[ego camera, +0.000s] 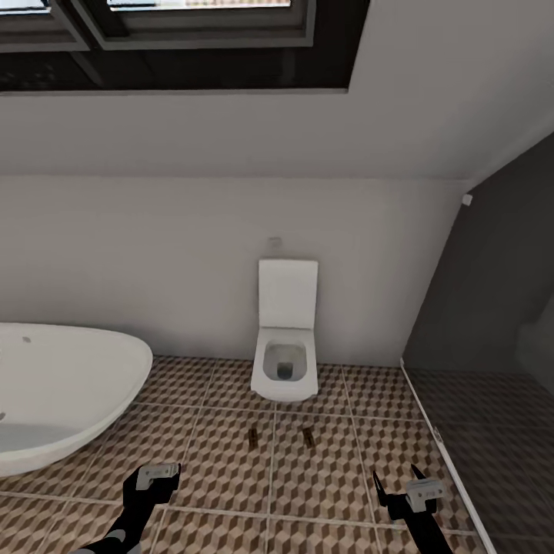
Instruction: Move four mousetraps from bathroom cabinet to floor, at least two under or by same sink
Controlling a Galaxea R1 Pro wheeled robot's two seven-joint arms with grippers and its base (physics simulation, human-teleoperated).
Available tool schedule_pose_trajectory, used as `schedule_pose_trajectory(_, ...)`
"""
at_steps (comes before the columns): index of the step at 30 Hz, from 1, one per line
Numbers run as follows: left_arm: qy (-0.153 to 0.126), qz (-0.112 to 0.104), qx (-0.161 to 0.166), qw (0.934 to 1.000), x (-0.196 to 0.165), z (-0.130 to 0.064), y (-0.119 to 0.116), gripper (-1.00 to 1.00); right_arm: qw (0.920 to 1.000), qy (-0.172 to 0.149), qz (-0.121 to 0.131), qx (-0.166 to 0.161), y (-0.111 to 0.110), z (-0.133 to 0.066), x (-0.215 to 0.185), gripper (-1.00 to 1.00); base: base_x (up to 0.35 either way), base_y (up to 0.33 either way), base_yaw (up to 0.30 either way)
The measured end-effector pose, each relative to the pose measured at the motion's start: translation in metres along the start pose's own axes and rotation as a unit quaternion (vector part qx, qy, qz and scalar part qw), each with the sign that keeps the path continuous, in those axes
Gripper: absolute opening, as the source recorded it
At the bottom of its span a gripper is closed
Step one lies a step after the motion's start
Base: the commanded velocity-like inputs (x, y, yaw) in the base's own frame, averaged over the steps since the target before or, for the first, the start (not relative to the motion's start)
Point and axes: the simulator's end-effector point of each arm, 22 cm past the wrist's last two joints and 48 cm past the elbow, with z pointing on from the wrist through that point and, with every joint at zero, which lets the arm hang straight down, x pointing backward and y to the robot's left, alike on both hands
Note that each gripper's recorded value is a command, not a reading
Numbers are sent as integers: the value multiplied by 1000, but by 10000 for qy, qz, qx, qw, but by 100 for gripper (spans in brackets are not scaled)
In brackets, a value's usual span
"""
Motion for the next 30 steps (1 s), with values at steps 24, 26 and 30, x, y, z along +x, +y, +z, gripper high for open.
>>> schedule_pose_trajectory(24, -64, -8, -2, 10000, -7, -1, 0, 100, 10000, -63, -2, 11, -1, 1, -6, 100, 0, 0, 0)
schedule_pose_trajectory(26, -67, -8, -2, 10000, -7, -1, 0, 100, 10000, -67, -2, 11, -1, 1, -7, 100, 0, 0, 0)
schedule_pose_trajectory(30, -77, -9, -2, 10000, -8, -1, 0, 100, 10000, -77, -2, 13, -1, 1, -8, 100, 0, 0, 0)
